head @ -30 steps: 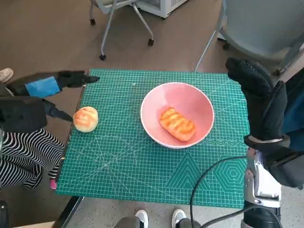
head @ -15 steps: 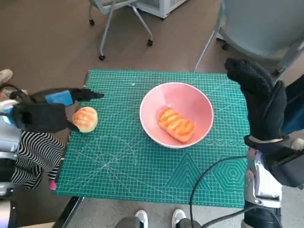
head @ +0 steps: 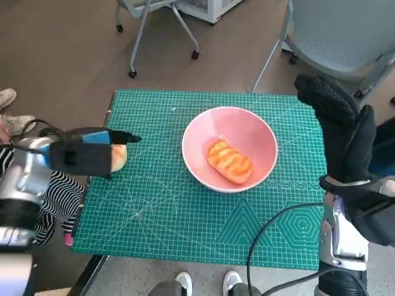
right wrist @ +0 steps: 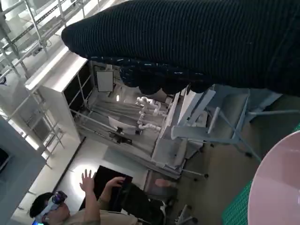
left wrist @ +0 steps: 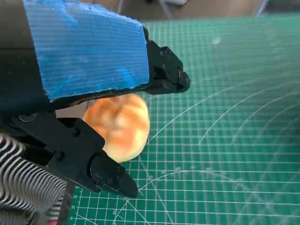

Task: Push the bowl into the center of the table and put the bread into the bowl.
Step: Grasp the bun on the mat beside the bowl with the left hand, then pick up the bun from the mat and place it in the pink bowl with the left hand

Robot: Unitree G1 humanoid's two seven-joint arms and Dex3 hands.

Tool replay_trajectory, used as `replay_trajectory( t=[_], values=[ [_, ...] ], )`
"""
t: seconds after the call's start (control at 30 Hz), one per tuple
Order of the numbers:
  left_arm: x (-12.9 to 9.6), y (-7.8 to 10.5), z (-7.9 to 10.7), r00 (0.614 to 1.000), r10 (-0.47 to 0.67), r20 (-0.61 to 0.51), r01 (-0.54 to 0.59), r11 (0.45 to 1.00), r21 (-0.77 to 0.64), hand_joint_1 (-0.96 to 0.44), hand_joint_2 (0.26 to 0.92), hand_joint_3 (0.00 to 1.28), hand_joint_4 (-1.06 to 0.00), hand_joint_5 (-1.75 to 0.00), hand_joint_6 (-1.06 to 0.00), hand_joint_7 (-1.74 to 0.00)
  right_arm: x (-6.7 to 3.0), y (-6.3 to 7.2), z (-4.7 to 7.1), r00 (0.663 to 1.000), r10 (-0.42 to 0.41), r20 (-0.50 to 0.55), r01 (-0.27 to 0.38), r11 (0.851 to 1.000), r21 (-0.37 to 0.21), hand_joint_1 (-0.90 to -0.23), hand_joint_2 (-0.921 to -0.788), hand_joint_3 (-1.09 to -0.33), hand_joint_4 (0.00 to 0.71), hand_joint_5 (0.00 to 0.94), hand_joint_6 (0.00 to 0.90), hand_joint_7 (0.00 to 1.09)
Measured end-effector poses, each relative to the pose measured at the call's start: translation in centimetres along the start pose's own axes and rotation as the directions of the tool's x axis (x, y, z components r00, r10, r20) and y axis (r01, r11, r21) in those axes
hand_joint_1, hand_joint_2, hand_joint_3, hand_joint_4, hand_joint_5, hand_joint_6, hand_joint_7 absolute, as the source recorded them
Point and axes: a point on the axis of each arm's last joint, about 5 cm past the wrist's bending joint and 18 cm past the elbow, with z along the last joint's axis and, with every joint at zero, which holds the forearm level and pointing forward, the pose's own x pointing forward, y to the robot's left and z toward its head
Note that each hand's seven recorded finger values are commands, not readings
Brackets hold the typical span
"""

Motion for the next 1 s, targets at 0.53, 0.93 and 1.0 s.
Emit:
replay_trajectory(
  t=[0.53, 0.93, 1.0],
  values=[
    [0.6, 0.1, -0.3, 0.994, 0.107, -0.008, -0.105, 0.990, 0.098, 0.01, 0.919, 0.05, -0.75, -1.10, -0.62, -1.11, -0.03, -0.1, 0.3, 1.000, -0.002, 0.000, 0.002, 1.000, -0.002, -0.732, -0.921, -0.698, 0.199, 0.000, 0.099, 0.53],
    [0.1, 0.9, -0.2, 0.986, 0.151, 0.070, -0.156, 0.985, 0.077, 0.00, 0.920, 0.06, -0.73, -1.09, -0.60, -1.22, -0.14, 0.0, 0.3, 1.000, -0.005, -0.005, 0.005, 1.000, 0.002, -0.731, -0.921, -0.698, 0.199, 0.000, 0.100, 0.52],
    [-0.1, 1.3, -0.1, 0.982, 0.167, 0.084, -0.173, 0.983, 0.068, 0.00, 0.920, 0.06, -0.72, -1.08, -0.60, -1.24, -0.18, 0.0, 0.3, 1.000, -0.005, -0.006, 0.005, 1.000, 0.002, -0.732, -0.921, -0.698, 0.199, 0.000, 0.100, 0.52]
  ],
)
